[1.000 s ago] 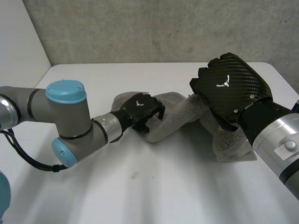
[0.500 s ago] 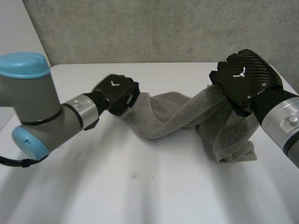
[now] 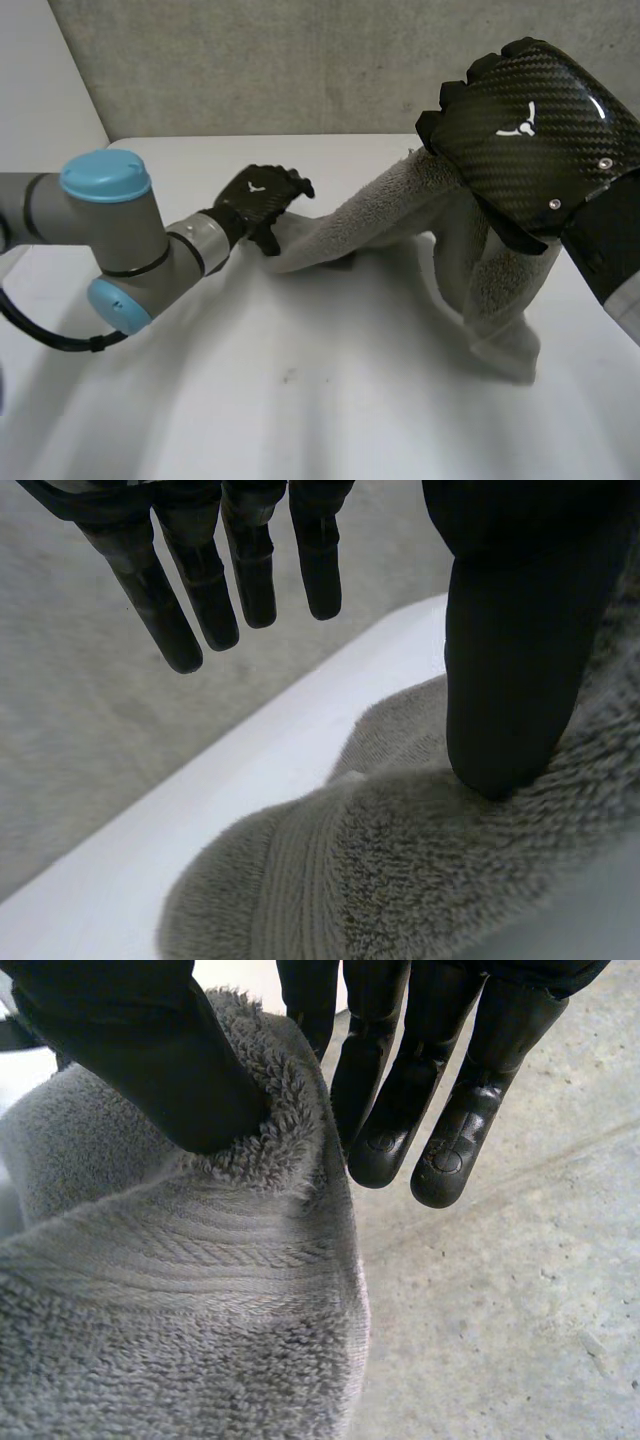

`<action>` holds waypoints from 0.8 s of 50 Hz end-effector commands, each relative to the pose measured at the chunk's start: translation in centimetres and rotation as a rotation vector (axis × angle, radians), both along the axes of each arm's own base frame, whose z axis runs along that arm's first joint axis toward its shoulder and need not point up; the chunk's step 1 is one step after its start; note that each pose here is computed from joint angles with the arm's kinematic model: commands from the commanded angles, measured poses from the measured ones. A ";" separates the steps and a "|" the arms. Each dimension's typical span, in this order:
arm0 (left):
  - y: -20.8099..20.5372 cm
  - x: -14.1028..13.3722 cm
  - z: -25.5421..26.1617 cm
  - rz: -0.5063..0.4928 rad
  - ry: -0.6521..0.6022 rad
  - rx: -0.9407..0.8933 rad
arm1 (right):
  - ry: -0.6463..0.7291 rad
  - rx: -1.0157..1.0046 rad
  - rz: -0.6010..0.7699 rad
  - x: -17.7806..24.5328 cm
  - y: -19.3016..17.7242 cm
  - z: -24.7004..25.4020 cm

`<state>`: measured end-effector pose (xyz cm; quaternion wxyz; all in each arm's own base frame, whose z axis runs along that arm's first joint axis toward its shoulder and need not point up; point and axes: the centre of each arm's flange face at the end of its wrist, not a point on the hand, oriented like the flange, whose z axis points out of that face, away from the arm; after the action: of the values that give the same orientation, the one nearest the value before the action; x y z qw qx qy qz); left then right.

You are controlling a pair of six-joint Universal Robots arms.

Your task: Fold the laundry

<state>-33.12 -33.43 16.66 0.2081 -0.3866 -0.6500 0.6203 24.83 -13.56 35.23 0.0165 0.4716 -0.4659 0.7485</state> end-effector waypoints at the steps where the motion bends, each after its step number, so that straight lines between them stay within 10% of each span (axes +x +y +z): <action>1: -0.9 -0.9 -2.0 -0.075 -0.087 -0.002 | 0.028 0.051 0.001 -0.2 0.5 -1.3; 29: 2.8 0.6 -4.4 -0.179 -0.361 0.061 | 0.034 0.064 -0.043 -0.2 -2.5 -2.5; 40: 0.0 0.3 0.5 -0.003 -0.296 -0.175 | 0.039 0.065 -0.074 0.5 -5.6 -3.3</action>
<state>-32.45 -31.09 13.62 0.1326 -0.5350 -0.6507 0.5223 24.70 -17.18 32.79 0.0343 0.4667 -0.4959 0.7315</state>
